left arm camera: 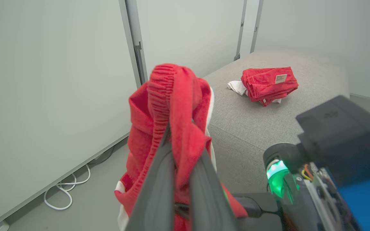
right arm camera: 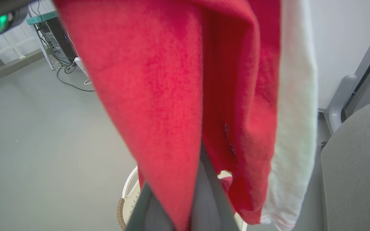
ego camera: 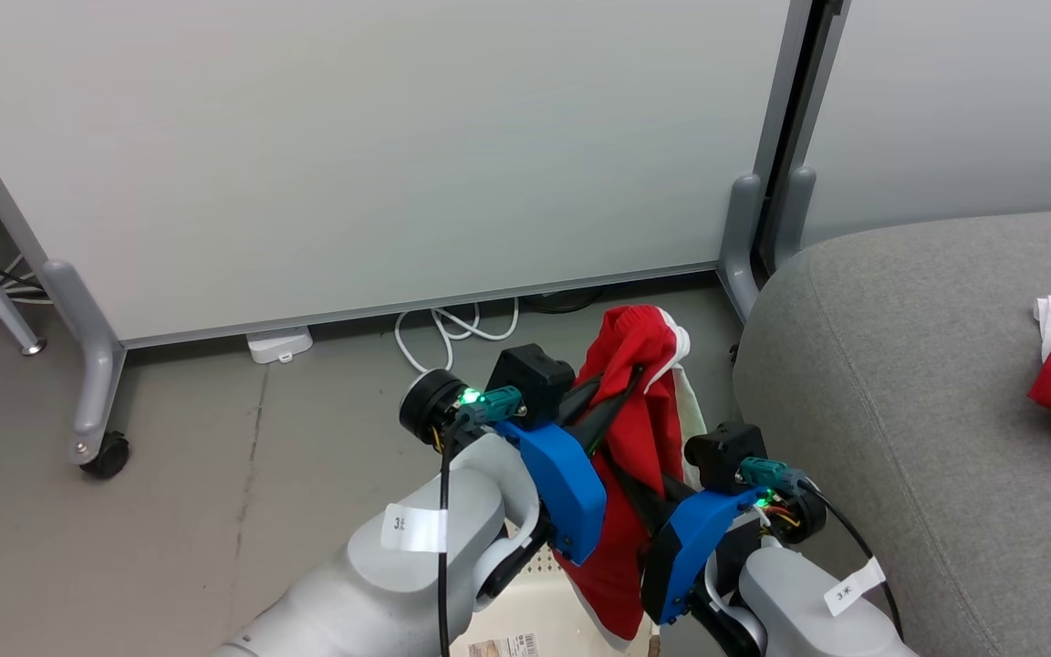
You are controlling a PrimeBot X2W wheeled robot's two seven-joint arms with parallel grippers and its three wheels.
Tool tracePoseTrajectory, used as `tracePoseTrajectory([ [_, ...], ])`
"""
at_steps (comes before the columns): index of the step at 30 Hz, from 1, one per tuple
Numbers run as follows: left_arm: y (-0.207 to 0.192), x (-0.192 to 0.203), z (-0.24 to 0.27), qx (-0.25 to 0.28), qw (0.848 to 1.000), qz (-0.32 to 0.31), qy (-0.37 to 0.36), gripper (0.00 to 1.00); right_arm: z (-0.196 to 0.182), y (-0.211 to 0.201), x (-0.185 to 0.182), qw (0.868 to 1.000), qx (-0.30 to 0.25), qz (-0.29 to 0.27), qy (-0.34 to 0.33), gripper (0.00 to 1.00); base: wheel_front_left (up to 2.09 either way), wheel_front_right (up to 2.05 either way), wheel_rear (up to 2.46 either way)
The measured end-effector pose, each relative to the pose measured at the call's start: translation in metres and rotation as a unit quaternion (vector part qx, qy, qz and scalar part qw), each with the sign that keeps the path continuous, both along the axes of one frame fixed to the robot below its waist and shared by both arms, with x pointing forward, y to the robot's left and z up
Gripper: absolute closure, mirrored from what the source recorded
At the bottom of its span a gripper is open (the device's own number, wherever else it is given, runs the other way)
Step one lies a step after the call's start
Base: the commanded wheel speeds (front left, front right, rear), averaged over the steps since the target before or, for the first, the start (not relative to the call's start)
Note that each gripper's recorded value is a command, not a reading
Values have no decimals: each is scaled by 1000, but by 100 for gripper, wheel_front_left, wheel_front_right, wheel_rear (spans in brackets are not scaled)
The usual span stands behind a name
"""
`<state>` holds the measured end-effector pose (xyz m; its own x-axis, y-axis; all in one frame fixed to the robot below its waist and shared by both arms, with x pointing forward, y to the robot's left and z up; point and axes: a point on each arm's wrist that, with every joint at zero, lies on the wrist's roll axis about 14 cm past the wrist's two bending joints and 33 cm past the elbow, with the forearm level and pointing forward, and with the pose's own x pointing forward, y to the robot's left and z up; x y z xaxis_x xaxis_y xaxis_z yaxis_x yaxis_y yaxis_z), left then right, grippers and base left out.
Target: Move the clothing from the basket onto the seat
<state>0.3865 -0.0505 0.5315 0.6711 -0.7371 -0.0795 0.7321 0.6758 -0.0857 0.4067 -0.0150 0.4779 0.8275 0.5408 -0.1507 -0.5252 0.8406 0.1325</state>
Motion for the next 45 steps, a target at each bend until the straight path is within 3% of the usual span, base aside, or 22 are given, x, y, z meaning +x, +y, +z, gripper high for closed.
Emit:
tracePoseTrajectory([
  [11,-2,-2,2,-4,1000,-1,-1,99,1,-2,-1,1000,-6,0,-3,100,0,0,0],
  [12,-2,-2,2,-3,1000,-1,0,70,1,-2,-1,1000,-6,0,-3,100,0,0,0],
  [13,-2,-2,1,-3,1000,-1,0,53,0,-2,-1,1000,-6,0,-3,100,0,0,0],
  [15,-2,-2,1,-3,1000,0,0,0,0,-2,-1,1000,-6,0,-3,100,0,0,0],
  [34,3,2,-1,-4,1000,11,-1,0,0,-3,3,1000,-2,-5,-3,100,0,0,0],
  [45,32,-5,-5,-42,997,58,-9,0,4,-3,8,1000,9,-10,-6,100,0,0,0],
])
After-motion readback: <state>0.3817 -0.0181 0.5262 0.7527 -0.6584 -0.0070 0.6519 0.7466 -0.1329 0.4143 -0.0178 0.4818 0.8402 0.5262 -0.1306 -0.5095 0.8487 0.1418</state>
